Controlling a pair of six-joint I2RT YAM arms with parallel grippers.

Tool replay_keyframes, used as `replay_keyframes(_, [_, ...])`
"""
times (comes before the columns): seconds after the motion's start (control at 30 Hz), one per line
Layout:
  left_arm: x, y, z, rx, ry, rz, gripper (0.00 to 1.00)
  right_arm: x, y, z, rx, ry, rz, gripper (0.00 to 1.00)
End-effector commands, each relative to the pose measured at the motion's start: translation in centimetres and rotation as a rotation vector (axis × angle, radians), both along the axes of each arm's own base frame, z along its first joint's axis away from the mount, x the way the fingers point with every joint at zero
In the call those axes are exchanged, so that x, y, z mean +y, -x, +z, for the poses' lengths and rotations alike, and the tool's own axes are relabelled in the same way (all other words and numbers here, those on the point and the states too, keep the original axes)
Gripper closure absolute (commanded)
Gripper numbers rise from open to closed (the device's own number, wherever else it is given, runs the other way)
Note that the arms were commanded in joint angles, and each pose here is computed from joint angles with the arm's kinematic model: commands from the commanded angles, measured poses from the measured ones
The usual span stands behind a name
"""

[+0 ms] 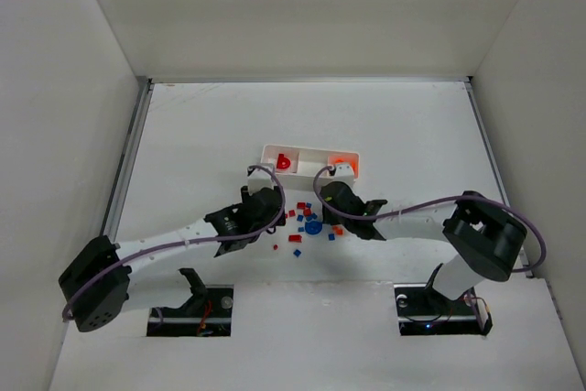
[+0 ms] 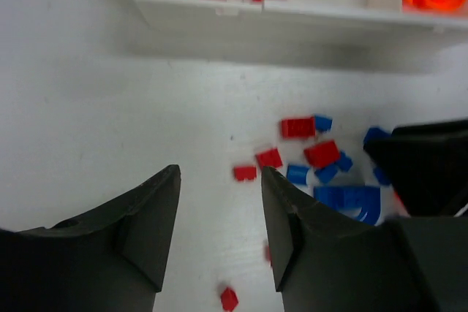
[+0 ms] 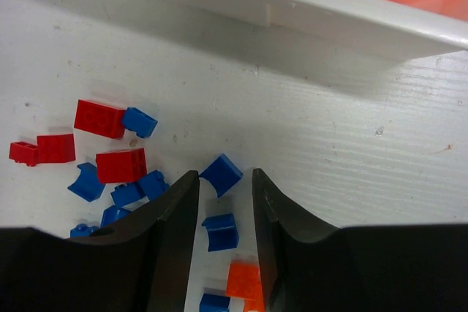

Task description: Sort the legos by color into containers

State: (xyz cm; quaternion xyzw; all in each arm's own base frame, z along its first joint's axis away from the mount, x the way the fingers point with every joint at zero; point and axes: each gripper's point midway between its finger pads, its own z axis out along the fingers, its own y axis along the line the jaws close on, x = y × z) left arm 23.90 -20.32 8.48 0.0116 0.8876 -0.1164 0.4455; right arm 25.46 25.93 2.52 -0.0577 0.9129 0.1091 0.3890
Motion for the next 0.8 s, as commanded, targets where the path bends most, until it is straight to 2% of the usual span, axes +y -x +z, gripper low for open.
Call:
replay_keyframes(0.0, [2.0,3.9,-2.1,0.124,-0.058,0.020,0.51,0.4,-0.3,-0.1,-0.010,0.010,-0.004,0.62])
replay_keyframes(0.13, [2.3,6.6,-3.1,0.189,-0.074,0.010,0.45,0.5,-0.3,-0.5,-0.003,0.020,-0.004,0.73])
replay_keyframes(0.23, [1.8,8.0,-3.6,0.216,-0.065,-0.021,0.44,0.7,-0.4,0.0,-0.014,0.010,-0.002,0.77])
replay_keyframes(0.4, [0.9,9.5,-4.3,0.246,-0.054,-0.048,0.46,0.8,-0.5,3.0,-0.060,-0.056,0.003,0.77])
replay_keyframes(0.63, [0.2,9.7,-4.9,0.248,-0.050,-0.069,0.51,1.4,-0.6,8.7,-0.123,-0.199,0.046,0.77])
replay_keyframes(0.77, [0.9,9.9,-5.8,0.260,-0.077,-0.056,0.54,1.8,-2.6,11.8,-0.177,-0.249,0.052,0.77])
